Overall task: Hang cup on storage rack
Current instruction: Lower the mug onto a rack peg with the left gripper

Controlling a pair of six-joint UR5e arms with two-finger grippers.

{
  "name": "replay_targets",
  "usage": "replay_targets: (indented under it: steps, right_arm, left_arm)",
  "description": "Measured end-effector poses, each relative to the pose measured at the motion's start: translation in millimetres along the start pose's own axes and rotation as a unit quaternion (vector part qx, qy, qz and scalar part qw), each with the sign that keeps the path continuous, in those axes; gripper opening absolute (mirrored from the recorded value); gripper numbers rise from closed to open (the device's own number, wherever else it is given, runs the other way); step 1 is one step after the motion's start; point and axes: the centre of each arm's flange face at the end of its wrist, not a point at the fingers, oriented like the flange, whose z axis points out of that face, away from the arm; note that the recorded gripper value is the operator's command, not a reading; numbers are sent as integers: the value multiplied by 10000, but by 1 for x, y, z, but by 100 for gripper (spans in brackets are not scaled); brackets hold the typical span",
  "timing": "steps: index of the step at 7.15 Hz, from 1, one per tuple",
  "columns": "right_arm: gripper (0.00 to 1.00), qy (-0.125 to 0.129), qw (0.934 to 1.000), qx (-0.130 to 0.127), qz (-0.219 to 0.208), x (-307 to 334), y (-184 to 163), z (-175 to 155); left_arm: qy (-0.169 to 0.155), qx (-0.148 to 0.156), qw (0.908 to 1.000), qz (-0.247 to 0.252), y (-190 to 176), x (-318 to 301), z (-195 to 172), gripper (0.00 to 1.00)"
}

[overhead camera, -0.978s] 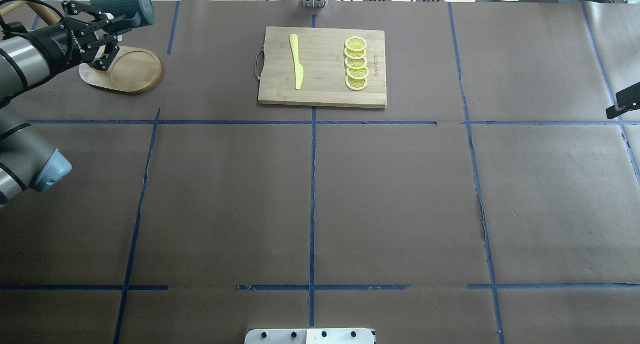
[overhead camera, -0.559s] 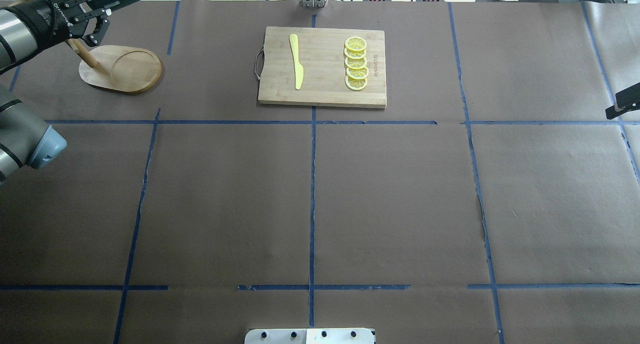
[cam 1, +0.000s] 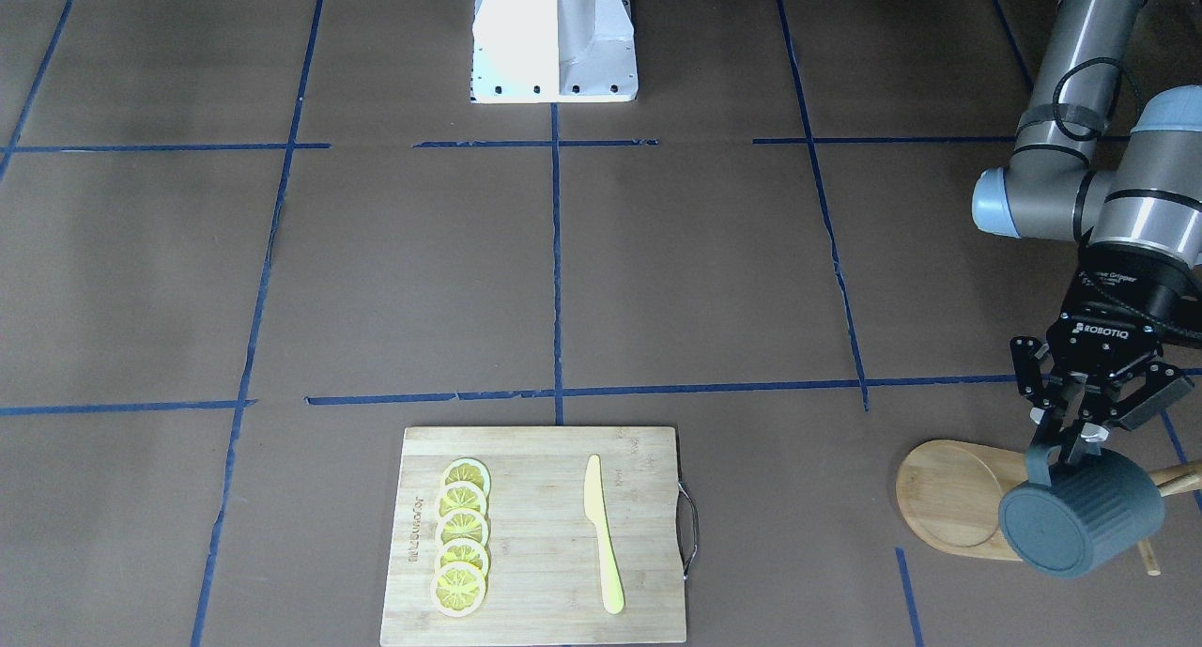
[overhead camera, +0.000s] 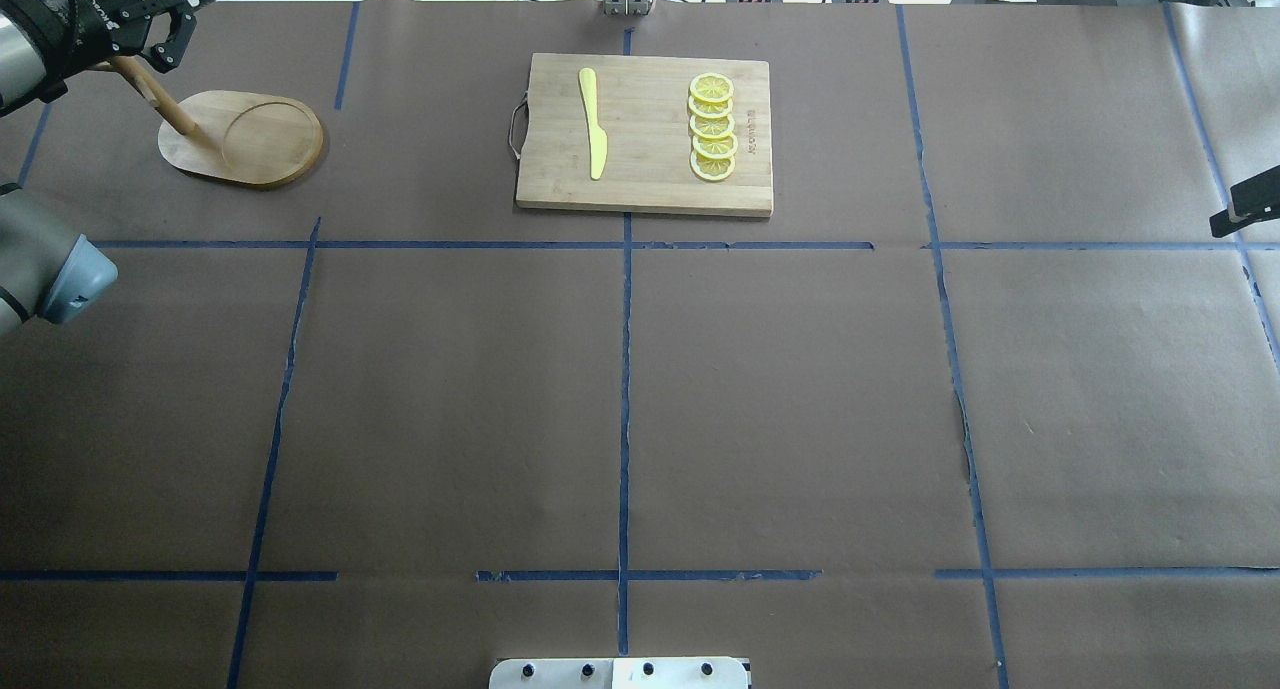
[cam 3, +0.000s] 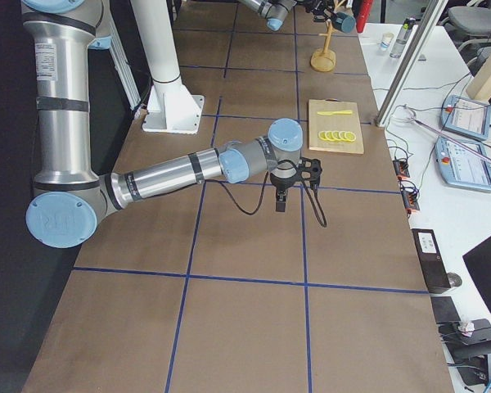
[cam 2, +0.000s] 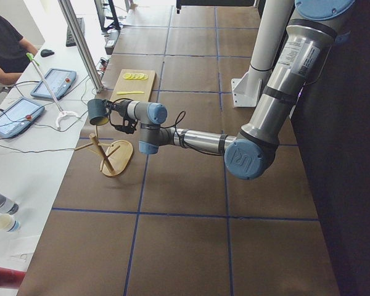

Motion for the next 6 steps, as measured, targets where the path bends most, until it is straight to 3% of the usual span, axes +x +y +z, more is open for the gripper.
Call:
replay_targets:
  steps: [6]
  right_arm:
    - [100, 2, 10000, -10, 0, 0, 0, 1]
  left_arm:
    - [35, 58, 9997, -234, -27, 2, -20, 2]
